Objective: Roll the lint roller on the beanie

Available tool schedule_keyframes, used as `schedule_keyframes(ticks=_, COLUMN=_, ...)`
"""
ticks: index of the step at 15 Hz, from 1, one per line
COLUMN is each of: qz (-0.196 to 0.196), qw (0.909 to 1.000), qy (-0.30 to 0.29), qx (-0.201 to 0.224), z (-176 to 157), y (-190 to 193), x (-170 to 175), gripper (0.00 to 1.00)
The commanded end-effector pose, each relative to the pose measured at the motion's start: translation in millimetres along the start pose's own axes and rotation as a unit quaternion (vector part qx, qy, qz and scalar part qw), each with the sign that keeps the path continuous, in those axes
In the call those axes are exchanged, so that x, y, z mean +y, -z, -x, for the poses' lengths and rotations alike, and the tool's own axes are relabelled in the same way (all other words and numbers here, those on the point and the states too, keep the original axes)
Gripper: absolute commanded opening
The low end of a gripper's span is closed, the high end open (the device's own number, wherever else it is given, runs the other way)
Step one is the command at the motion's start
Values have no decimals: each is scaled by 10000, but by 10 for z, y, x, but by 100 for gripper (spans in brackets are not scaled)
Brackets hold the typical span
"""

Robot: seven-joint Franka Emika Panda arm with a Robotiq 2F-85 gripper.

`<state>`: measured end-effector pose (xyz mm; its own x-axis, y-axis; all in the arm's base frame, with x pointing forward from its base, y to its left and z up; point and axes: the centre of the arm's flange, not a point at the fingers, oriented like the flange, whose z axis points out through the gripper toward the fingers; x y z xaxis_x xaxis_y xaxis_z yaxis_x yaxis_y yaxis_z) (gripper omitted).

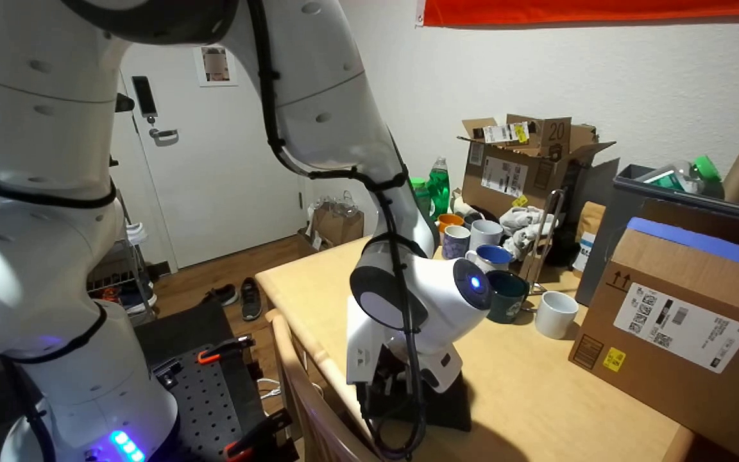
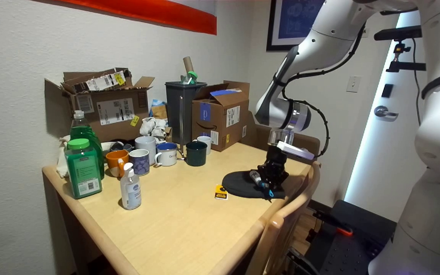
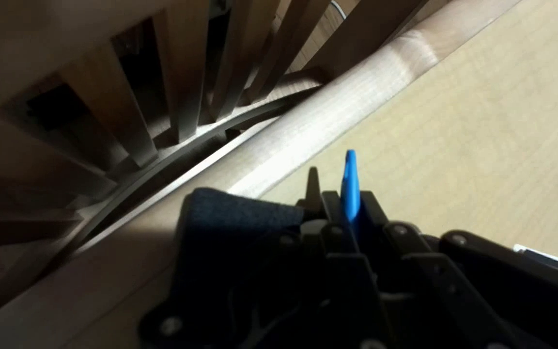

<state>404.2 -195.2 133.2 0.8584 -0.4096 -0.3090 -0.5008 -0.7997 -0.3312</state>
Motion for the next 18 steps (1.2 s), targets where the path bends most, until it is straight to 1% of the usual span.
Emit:
schedule_keyframes(ticks=1, qz=-178, qw=9998, qy=-31, qx=40, z=71, y=84, x=135, gripper=3)
schedule_keyframes(ticks=5, qz=-195, qw=9998, qy=-77, qx=34, z=64, y=102, x=159, gripper=3)
schedule_keyframes(ticks=8, qz=-132, qw=9999, qy=9, qx=41, z=134, y=149, x=-13, gripper=3)
schedule_keyframes(ticks=10, qz=-28, qw=9999, qy=139, qx=67, z=188, y=182, x=-179, gripper=3)
schedule_keyframes(ticks=13, qz=169, qw=9989, qy=425, qx=58, z=297, y=211, x=-522, gripper=3)
schedule_keyframes(ticks=15, qz=325, qw=9972, qy=675, qx=15, z=331, y=182, x=-786, gripper=3)
schedule_keyframes(ticks=18, qz=683, qw=9927, qy=993, qx=-90, z=355, y=128, x=-1221, gripper=3)
